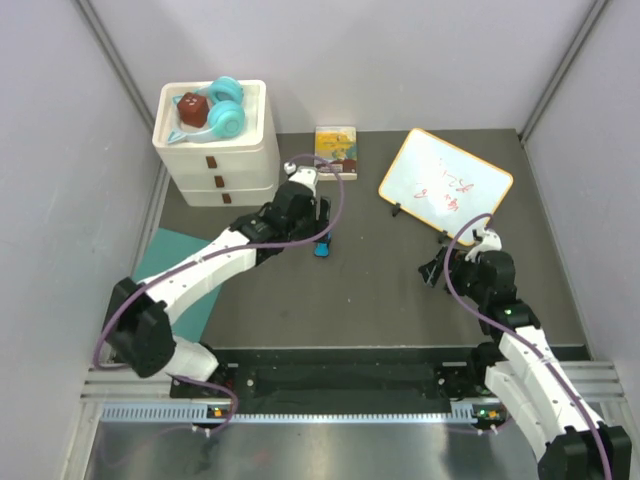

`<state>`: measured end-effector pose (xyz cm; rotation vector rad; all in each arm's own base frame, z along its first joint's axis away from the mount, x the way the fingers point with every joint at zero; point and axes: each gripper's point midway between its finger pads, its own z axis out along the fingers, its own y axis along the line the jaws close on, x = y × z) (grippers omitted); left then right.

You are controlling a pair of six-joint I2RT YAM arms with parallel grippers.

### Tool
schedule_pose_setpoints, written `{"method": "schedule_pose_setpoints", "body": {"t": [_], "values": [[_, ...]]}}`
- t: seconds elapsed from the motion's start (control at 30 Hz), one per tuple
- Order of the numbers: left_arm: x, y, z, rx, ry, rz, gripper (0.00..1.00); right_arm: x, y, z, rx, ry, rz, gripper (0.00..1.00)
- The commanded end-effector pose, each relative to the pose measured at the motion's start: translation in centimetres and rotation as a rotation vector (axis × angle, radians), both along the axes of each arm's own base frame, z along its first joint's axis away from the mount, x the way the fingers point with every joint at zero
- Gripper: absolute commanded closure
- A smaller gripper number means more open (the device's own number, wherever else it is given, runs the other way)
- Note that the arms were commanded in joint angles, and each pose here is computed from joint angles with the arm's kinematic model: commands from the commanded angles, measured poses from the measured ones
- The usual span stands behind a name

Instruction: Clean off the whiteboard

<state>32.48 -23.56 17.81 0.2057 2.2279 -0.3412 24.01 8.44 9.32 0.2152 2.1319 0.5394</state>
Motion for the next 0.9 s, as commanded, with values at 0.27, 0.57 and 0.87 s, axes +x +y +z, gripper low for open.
{"method": "schedule_pose_setpoints", "body": {"t": [0.27, 0.57, 0.87], "values": [[3.2, -3.3, -8.6, 0.106, 0.265, 0.056, 0.26, 0.2, 0.3, 0.7, 0.012, -0.046, 0.011, 0.01], [3.9, -2.5, -13.7, 0.214, 0.358, 0.148, 0.33, 0.1, 0.3, 0.6, 0.012, -0.043, 0.011, 0.01], [4.4, -2.4, -15.2, 0.183, 0.371, 0.139, 0.37, 0.0, 0.3, 0.5, 0.012, -0.040, 0.011, 0.01]]}}
